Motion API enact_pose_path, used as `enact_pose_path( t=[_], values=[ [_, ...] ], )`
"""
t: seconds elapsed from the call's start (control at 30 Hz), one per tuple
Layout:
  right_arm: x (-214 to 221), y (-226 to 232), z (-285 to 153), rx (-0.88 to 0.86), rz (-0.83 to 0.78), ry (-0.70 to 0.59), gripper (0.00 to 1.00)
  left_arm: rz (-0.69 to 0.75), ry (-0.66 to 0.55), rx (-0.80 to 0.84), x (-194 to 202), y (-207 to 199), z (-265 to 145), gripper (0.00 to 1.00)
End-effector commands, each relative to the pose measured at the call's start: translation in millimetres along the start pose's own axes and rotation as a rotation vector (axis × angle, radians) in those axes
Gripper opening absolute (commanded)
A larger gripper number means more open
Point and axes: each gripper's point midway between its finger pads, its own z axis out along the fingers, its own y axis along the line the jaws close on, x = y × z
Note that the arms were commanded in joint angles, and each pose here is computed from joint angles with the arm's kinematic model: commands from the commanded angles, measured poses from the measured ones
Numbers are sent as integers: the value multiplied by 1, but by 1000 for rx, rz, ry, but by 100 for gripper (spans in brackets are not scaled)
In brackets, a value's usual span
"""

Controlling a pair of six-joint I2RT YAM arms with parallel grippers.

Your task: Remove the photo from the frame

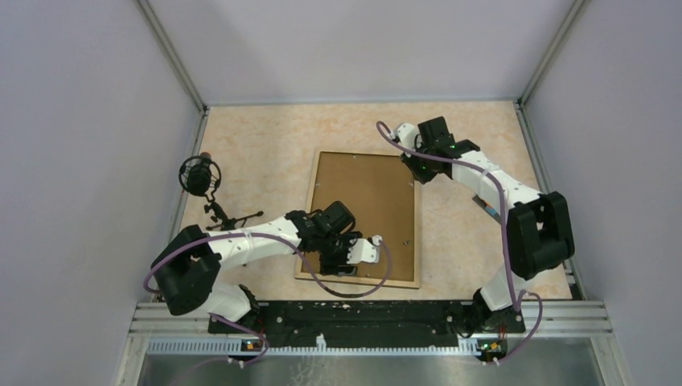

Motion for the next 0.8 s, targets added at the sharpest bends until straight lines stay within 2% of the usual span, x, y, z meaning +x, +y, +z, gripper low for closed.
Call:
enact_pose_path(
  t=[0.0,0.5,0.77],
  values=[
    [-30,-11,0,54,-31,-65,0,4,-48,-2,-14,4,1,69],
    [-23,-14,5,113,-88,-11,0,3,-32,-3,-10,4,2,68],
    [-12,1,3,56,-107,24,0,4,-23,-8,-9,6,4,67]
  ],
)
